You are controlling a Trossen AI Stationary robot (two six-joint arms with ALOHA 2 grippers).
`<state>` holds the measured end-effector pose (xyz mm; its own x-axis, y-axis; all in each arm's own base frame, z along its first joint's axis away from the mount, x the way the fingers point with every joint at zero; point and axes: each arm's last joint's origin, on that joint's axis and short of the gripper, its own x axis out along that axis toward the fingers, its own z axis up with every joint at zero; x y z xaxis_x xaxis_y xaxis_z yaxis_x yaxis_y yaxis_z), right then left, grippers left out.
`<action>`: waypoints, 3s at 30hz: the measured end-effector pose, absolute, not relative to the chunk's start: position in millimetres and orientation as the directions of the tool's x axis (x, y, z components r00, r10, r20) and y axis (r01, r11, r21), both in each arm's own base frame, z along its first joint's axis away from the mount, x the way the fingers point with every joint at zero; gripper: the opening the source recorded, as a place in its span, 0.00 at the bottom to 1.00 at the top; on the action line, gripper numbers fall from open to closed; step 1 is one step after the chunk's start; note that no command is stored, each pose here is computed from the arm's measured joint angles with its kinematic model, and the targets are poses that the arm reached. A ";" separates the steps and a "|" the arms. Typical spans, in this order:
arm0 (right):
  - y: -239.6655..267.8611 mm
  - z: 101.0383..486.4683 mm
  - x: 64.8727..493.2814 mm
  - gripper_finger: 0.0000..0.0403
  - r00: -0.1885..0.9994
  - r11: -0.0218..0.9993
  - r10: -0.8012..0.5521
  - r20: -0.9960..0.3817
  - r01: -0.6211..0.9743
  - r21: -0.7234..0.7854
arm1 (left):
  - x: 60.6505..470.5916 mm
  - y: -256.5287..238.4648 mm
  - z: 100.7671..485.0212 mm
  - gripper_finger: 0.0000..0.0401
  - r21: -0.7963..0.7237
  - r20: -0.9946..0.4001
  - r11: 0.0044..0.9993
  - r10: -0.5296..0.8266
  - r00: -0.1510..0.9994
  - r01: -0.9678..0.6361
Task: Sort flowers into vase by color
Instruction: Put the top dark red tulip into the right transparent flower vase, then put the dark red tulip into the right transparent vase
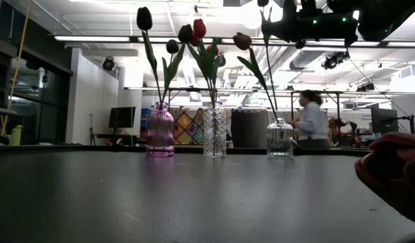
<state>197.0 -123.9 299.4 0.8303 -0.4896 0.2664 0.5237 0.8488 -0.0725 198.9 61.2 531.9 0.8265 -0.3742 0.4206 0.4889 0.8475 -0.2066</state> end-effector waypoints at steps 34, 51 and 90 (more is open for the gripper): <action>-121.9 280.0 198.0 0.04 0.865 0.865 -0.500 0.045 0.501 -0.003 | 198.7 61.9 532.8 0.40 -0.197 0.437 0.863 -0.347 0.830 0.465; -106.6 279.3 173.9 0.66 0.852 0.854 -0.509 -0.126 0.517 0.050 | 198.7 61.9 532.7 0.40 -0.197 0.436 0.862 -0.349 0.830 0.466; 187.5 192.2 245.8 0.51 0.231 0.887 0.447 -0.864 -0.242 0.394 | 198.3 60.7 532.0 0.40 -0.115 0.413 0.868 -0.401 0.818 0.483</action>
